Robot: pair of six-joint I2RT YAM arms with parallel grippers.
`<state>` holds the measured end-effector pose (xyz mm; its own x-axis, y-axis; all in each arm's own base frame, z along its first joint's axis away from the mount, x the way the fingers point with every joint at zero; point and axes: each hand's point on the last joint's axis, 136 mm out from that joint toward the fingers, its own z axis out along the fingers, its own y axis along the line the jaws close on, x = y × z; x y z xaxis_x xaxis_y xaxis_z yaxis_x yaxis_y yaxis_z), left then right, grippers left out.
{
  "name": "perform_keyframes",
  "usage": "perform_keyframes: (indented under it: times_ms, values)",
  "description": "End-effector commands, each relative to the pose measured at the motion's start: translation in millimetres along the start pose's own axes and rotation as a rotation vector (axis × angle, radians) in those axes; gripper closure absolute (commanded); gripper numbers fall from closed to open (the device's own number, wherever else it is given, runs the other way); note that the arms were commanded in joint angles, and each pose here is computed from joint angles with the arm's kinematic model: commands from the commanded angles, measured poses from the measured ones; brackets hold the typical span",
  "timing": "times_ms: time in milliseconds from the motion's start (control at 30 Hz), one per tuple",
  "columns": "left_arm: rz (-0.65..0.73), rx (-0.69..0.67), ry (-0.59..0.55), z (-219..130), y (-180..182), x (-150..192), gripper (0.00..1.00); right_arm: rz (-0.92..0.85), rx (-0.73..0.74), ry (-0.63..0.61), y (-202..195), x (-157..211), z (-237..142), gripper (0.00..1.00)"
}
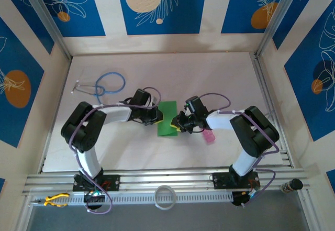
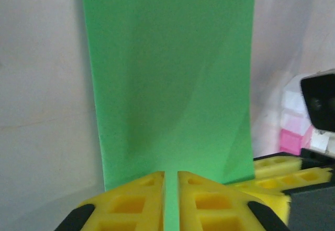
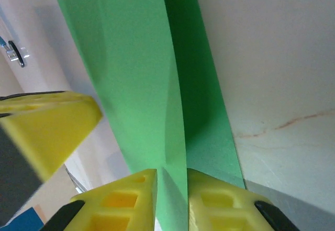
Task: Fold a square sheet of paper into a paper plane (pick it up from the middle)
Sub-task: Fold the triangle a second time at the center of the table.
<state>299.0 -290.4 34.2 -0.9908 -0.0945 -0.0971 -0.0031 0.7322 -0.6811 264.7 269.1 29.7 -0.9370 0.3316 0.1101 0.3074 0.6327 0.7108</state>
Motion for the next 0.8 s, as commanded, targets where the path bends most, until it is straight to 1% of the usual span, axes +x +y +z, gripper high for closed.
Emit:
perform_keyframes:
  times_ms: [0, 200, 367, 767]
  values:
    - [0.007, -0.044, 0.018, 5.3, 7.4, 3.6, 0.88, -0.035, -0.034, 0.012, 8.1, 0.3, -5.1, 0.8]
    - [-0.016, -0.064, 0.052, 14.8, 26.2, 19.3, 0.93, -0.051, -0.06, 0.045, 13.4, 0.8, 0.1, 0.78]
    - [-0.012, -0.085, 0.07, 16.5, 36.0, 27.6, 0.95, -0.054, -0.058, 0.045, 12.2, -1.4, 2.2, 0.77]
    - [0.007, -0.094, 0.073, 16.6, 36.0, 26.0, 0.97, -0.083, -0.079, 0.071, 14.9, -9.8, 4.2, 0.73]
